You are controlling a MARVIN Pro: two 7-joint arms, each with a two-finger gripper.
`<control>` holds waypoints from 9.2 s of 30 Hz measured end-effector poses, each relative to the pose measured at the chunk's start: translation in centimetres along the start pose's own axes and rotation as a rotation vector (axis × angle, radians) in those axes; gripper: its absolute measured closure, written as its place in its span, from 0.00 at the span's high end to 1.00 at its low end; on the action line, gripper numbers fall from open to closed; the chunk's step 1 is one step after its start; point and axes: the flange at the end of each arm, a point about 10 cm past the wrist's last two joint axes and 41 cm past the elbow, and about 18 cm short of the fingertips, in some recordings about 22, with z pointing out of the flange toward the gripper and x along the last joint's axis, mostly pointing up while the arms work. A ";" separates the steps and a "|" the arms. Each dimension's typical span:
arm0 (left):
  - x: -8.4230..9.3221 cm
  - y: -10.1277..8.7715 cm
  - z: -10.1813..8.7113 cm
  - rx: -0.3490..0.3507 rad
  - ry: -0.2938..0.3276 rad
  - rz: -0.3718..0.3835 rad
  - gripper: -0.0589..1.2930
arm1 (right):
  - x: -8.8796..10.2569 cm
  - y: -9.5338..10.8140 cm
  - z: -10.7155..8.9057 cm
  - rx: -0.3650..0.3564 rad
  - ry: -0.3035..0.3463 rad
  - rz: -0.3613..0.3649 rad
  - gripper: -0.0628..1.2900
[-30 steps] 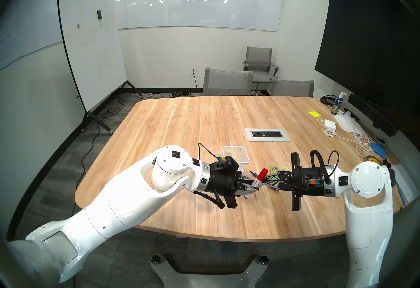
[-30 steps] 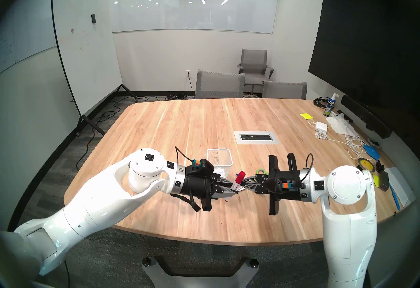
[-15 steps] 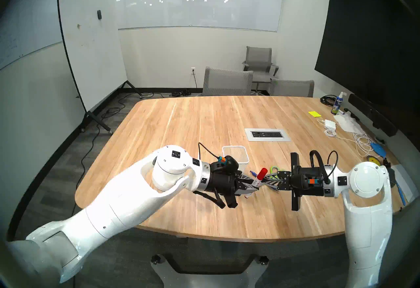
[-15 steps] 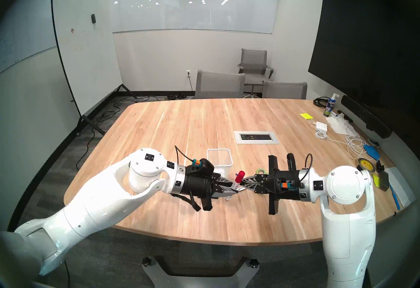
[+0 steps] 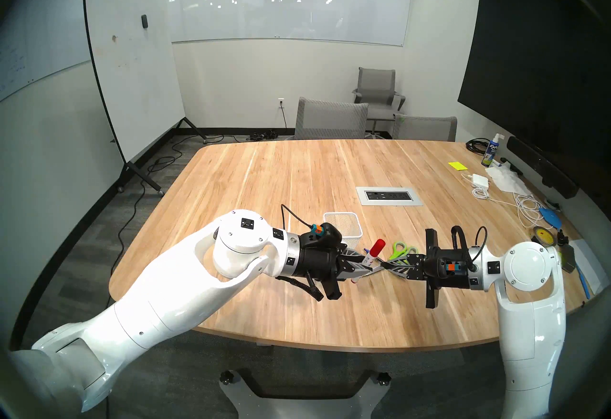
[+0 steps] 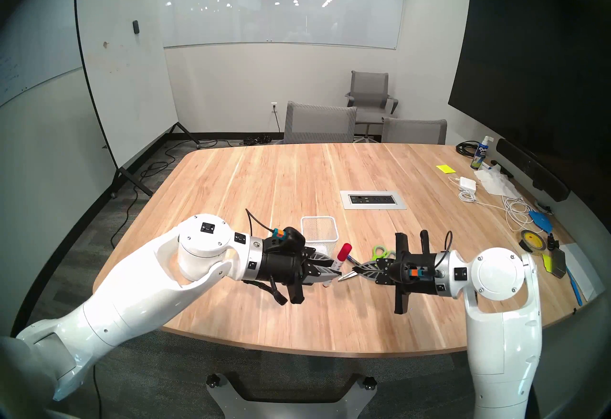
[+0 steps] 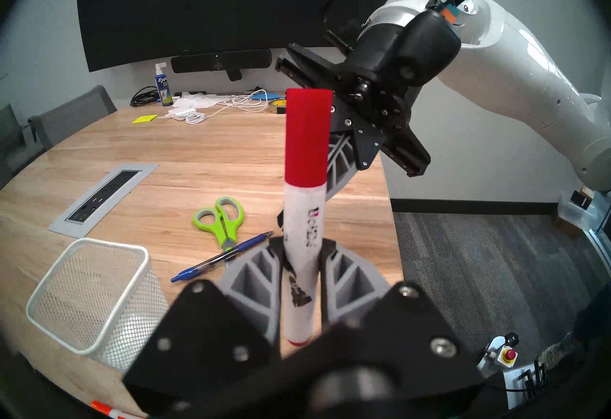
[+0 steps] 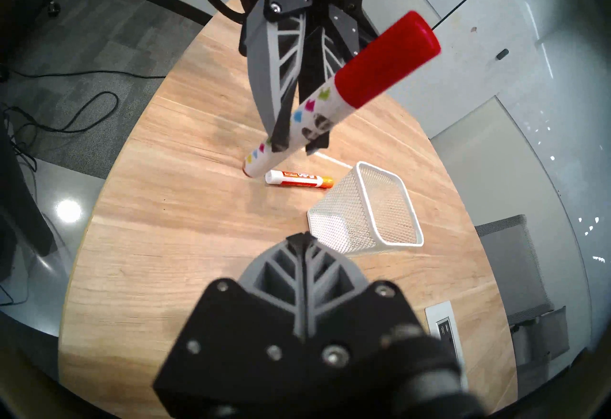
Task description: Place the pen, the marker, and the scissors into the pen holder
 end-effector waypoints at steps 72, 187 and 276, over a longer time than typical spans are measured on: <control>-0.9 -7.6 -0.9 0.314 0.133 -0.074 0.19 | -2.9 0.0 3.0 0.043 0.056 0.564 0.95; -3.7 -13.2 2.5 0.235 0.030 -0.216 0.19 | -2.8 0.1 3.0 0.044 0.063 0.558 0.95; -2.0 -5.2 -1.1 0.309 0.097 -0.290 0.49 | -2.8 0.1 3.0 0.041 0.061 0.558 0.95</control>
